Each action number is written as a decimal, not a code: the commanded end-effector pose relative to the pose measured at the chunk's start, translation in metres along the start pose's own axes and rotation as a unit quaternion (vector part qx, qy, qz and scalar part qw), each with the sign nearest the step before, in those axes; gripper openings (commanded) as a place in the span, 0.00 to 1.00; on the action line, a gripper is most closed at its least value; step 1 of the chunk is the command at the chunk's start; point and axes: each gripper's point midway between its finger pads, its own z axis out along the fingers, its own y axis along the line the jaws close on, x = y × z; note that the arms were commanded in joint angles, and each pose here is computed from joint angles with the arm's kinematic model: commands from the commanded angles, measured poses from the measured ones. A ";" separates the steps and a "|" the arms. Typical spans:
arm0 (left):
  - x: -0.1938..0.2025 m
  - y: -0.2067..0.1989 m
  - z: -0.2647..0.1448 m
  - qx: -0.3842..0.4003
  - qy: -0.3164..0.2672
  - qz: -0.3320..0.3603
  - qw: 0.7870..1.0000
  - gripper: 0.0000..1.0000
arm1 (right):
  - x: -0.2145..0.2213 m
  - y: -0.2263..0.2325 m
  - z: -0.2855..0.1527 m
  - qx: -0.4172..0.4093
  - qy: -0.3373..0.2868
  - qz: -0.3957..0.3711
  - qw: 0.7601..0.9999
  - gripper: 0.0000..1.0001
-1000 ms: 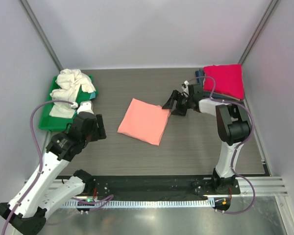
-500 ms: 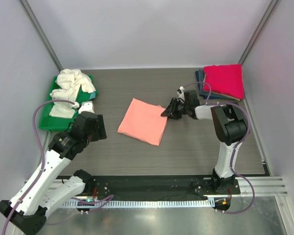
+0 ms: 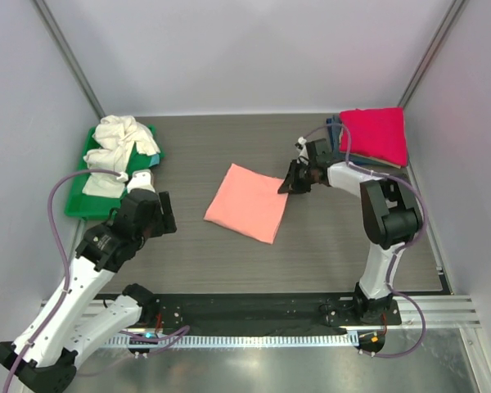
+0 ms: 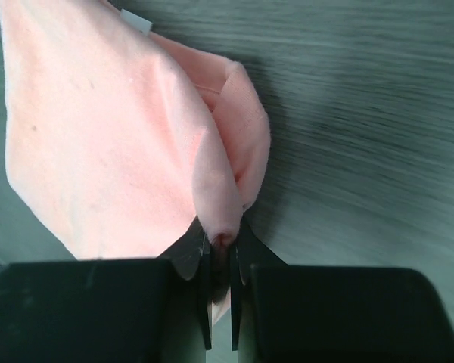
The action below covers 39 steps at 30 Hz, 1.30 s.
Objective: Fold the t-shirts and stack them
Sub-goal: Neatly place the folded tshirt to the corner
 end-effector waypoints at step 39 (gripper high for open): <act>-0.001 -0.011 0.007 0.021 0.002 -0.001 1.000 0.68 | -0.235 0.051 -0.395 0.290 -0.398 -0.298 0.818 0.01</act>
